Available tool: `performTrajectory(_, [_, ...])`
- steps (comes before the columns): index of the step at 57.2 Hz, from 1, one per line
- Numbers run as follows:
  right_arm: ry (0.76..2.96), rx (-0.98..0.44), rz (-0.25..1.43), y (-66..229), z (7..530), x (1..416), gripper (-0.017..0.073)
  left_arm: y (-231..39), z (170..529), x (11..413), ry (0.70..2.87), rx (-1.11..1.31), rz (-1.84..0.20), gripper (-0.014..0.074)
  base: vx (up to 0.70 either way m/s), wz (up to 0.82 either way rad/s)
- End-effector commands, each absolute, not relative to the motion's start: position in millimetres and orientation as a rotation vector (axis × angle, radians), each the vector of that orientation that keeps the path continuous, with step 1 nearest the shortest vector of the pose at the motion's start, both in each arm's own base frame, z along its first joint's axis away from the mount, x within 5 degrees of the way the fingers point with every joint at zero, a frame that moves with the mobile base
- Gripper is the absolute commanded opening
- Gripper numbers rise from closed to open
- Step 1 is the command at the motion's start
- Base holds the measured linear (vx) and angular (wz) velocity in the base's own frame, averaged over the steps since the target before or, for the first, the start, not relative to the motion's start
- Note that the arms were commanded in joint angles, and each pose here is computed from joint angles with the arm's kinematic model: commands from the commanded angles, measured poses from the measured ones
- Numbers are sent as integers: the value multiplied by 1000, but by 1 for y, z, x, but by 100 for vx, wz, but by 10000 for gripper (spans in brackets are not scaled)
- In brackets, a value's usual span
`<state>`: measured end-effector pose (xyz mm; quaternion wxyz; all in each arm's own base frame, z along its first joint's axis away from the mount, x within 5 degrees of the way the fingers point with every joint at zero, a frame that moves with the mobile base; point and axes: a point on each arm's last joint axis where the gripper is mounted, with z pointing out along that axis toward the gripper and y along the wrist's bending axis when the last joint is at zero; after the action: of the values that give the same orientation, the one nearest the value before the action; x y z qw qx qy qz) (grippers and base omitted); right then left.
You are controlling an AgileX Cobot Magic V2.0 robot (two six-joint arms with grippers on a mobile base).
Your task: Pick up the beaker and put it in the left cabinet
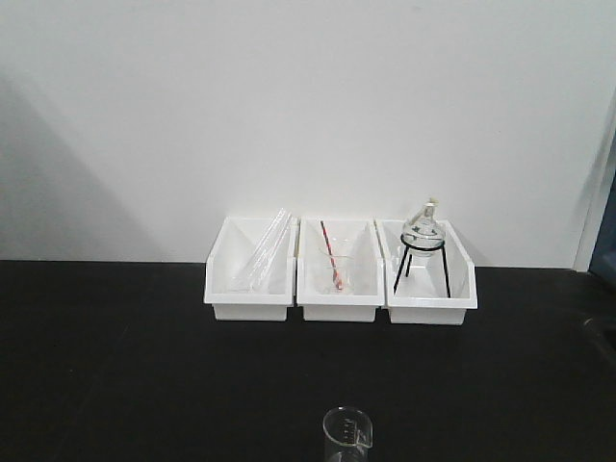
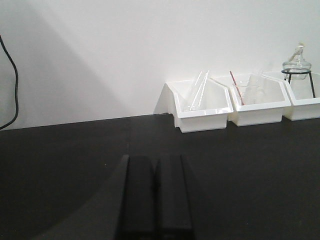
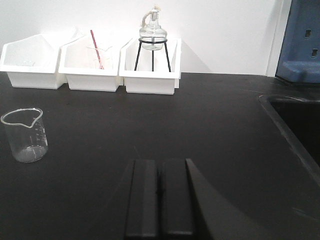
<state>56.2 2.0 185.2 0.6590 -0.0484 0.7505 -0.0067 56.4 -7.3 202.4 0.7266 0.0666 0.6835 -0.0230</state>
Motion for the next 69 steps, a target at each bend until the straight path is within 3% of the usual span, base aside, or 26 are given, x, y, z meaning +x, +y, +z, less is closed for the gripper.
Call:
performTrajectory(1, [1610, -118, -13, 3, 191, 56, -9, -7, 205, 55, 1423, 130, -60, 1, 0, 0])
performTrajectory(52, [1595, -150, -47, 3, 192, 56, -9, -7, 205, 55, 1423, 130, -60, 1, 0, 0])
performTrajectory(63, [1384, -27, 129, 6, 212, 54, -9, -7, 205, 55, 1423, 130, -60, 1, 0, 0])
performTrajectory(69, [1246, -27, 155, 7, 225, 51, -9, -7, 205, 55, 1423, 130, -60, 1, 0, 0])
